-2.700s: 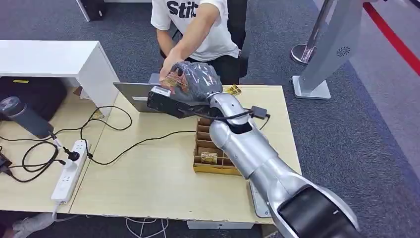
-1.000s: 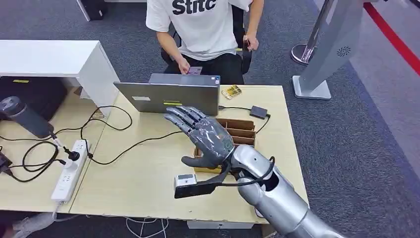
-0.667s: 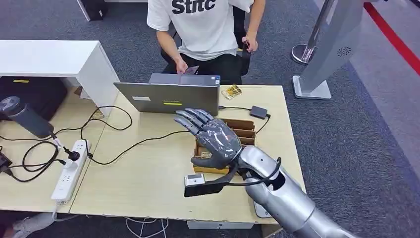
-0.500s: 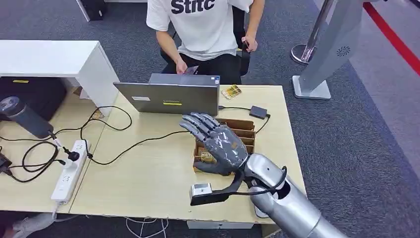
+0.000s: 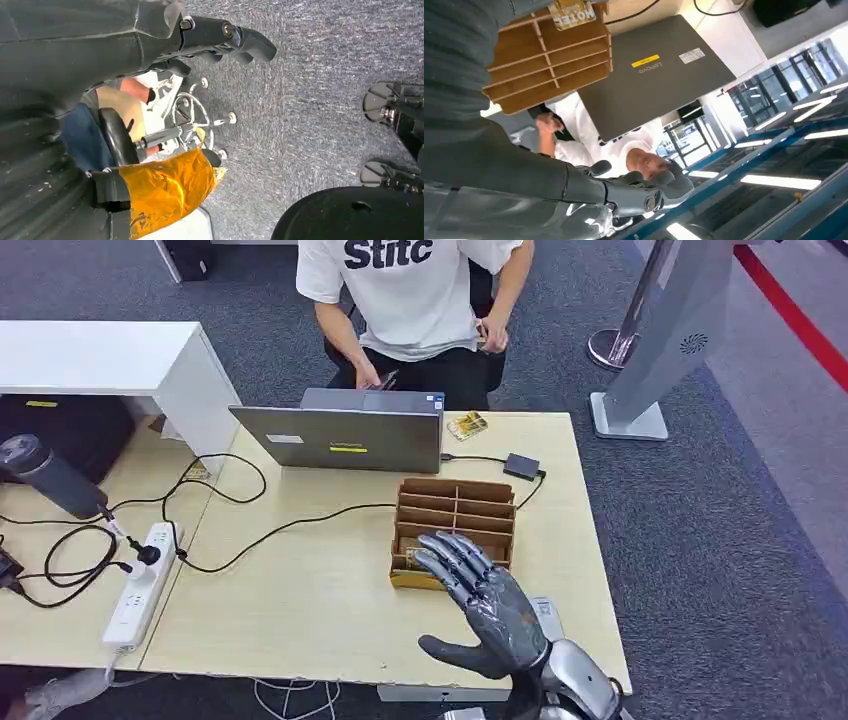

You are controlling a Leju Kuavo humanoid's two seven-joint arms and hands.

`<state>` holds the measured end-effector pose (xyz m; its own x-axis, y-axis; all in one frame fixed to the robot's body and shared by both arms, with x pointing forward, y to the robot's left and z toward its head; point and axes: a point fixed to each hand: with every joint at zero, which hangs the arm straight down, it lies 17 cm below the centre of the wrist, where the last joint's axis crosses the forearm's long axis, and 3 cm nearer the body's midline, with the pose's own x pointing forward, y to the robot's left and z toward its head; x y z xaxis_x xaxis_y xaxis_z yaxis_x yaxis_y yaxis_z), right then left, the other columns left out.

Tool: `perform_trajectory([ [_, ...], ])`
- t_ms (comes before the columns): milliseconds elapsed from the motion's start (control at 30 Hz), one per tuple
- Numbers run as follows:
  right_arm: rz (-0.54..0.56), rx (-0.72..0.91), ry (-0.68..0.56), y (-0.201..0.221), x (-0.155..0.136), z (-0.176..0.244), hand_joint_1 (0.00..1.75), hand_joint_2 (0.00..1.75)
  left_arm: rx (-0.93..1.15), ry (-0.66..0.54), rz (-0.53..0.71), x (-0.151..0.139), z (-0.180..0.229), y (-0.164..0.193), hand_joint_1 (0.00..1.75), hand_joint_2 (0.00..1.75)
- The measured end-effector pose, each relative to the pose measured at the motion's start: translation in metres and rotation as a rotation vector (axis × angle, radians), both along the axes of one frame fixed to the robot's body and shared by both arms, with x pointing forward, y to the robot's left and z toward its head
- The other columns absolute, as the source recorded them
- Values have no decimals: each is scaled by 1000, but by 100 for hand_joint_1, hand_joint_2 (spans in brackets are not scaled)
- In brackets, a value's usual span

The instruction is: Pass the card to the sensor for recognition and then transmit it.

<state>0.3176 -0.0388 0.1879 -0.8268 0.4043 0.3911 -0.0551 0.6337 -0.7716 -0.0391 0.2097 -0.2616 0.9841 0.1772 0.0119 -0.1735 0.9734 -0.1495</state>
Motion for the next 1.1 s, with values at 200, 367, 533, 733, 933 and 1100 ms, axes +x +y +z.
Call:
perform_trajectory([
  [200,-18,90,42,-18,-12,2,0,175,-8,2,10,0,-1,-8,0,175],
  [367,-32,137,88,-27,-14,-1,0,175,-14,4,11,0,-2,-13,0,175],
  [533,-39,169,123,-30,-13,-3,0,175,-20,4,12,0,-2,-16,0,175],
  [733,-52,176,137,-30,-10,-6,0,175,-26,4,12,0,-1,-18,0,175],
  [933,-55,174,153,-27,-9,-10,0,175,-31,3,12,0,-1,-18,0,175],
  [1100,-63,168,162,-26,-7,-13,0,175,-31,3,13,0,-1,-19,0,175],
])
